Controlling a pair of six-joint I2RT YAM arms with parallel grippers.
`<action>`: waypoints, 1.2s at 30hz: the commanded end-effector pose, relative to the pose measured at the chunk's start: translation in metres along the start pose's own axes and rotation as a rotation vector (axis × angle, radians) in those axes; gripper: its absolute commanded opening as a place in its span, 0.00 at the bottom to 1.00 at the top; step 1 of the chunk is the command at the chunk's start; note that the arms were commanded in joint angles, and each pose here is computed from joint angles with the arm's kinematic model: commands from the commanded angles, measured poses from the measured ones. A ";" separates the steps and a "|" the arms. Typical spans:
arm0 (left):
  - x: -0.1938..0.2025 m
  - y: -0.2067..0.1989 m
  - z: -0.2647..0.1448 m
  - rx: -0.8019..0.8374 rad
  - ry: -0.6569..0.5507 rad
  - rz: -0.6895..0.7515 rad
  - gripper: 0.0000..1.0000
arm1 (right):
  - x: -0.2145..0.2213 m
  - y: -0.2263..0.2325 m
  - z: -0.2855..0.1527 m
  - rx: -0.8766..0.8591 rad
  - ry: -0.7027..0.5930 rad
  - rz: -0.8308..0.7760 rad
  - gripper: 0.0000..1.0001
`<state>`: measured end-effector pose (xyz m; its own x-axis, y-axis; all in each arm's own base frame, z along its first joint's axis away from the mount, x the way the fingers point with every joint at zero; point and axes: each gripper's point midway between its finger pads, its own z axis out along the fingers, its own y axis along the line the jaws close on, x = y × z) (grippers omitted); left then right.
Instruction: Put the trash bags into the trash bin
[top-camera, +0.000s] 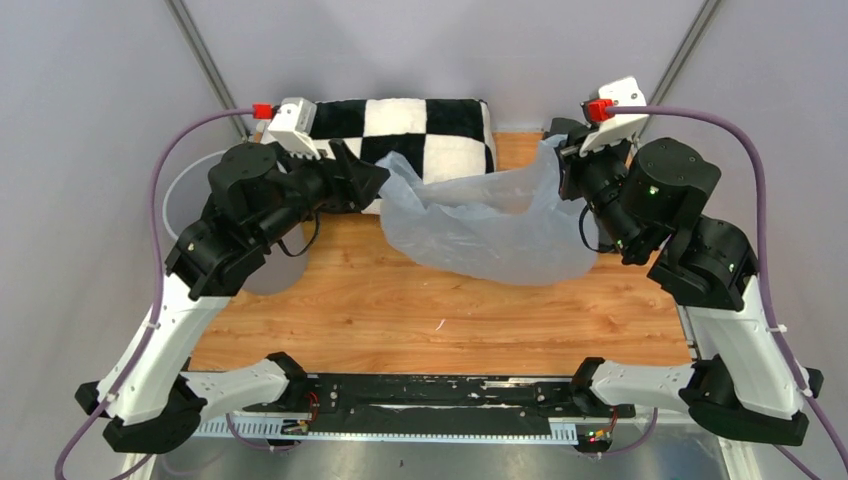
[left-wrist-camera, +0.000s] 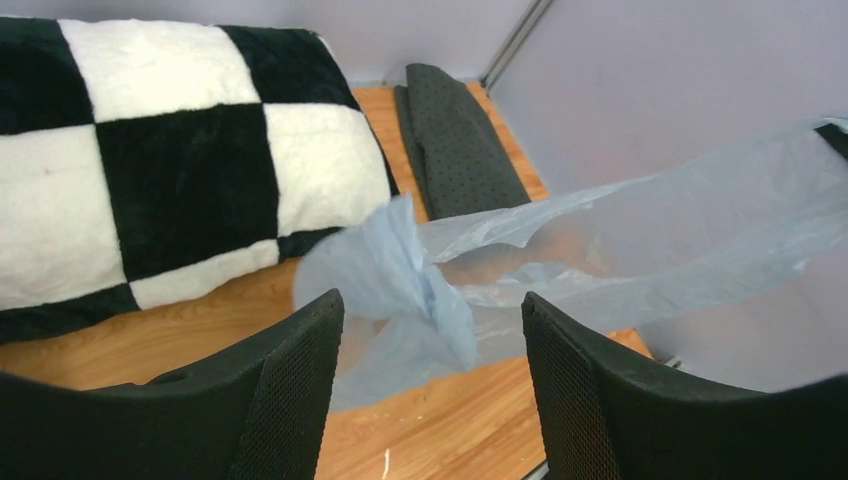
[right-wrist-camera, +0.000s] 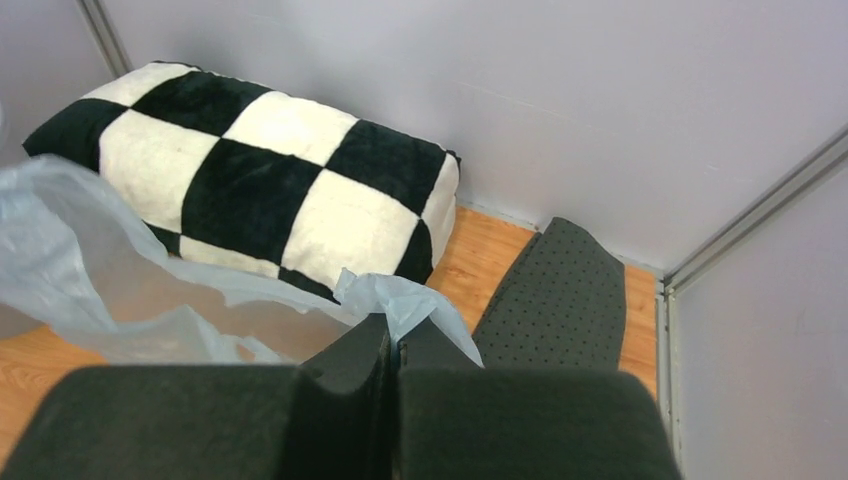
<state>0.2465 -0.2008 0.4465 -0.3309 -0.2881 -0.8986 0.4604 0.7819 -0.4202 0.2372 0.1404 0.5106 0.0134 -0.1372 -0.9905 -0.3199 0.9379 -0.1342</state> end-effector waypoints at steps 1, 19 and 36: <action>-0.012 -0.004 -0.021 0.017 -0.036 -0.007 0.69 | -0.001 -0.014 -0.001 0.063 0.007 -0.044 0.00; 0.046 0.195 -0.039 -0.869 0.112 0.269 0.78 | 0.000 -0.055 -0.044 0.149 -0.005 -0.009 0.00; 0.082 0.258 -0.025 -0.951 0.297 0.174 0.63 | 0.011 -0.054 -0.052 0.119 0.016 -0.020 0.00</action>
<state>0.3194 -0.0132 0.2736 -0.5465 -0.1034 -0.8311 -0.2949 0.9525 0.0754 0.2084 0.0756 0.5143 0.0165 -0.1452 -0.9893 -0.2032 0.9683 -0.1455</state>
